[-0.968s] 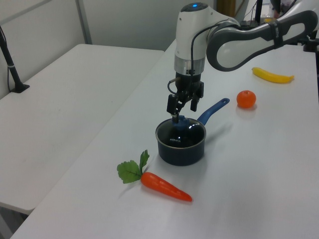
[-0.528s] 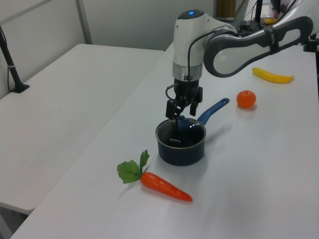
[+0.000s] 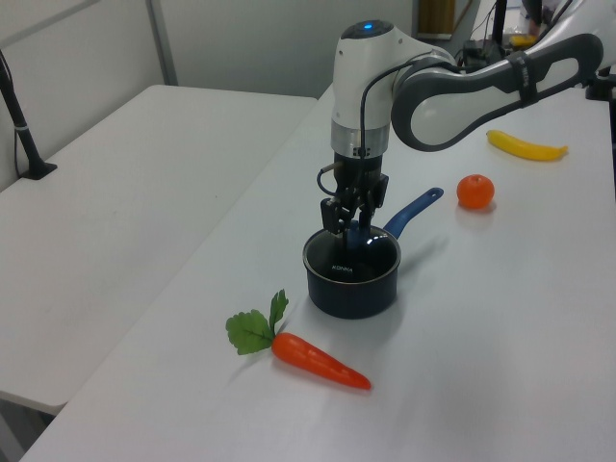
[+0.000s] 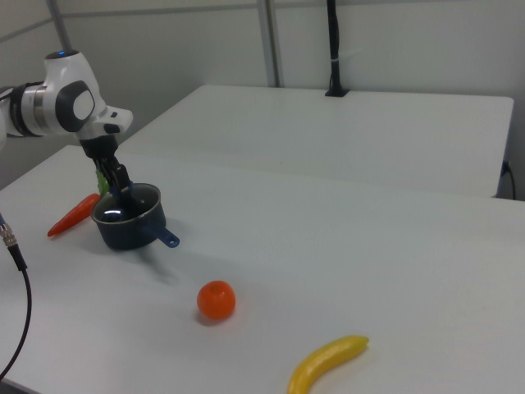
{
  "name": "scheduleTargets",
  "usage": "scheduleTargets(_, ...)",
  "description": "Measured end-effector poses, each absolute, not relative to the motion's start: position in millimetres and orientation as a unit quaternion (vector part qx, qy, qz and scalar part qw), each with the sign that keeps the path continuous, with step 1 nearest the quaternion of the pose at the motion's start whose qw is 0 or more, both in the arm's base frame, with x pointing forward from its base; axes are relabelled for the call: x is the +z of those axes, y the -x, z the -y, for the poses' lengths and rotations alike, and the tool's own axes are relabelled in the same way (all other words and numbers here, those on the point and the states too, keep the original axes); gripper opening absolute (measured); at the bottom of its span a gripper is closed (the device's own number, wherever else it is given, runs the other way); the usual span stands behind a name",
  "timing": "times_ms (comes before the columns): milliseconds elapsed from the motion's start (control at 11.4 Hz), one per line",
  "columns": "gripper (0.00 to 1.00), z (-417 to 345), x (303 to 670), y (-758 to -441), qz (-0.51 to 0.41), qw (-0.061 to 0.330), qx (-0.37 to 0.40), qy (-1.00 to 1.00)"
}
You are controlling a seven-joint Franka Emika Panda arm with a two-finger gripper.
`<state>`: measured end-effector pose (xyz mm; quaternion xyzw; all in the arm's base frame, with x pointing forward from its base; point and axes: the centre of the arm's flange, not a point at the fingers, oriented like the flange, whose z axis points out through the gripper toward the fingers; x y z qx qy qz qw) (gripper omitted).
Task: Open lid
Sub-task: 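Lower the gripper and grasp the blue knob of the glass lid, then lift the glass lid off the saucepan and carry it beside the pan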
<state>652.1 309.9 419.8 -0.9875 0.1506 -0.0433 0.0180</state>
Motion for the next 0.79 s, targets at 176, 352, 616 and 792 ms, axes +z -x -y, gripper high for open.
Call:
scheduleTargets(176,0.61,-310.0,421.3,-652.6,-0.159,0.019,-0.044,0.986)
scheduleTargets(352,0.61,-309.5,430.1,-655.1,-0.166,0.024,-0.052,0.984)
scheduleTargets(616,0.61,-294.1,455.4,-662.1,-0.180,0.032,-0.071,0.981)
scheduleTargets(792,0.61,-255.7,478.7,-671.1,-0.199,0.035,-0.078,0.976)
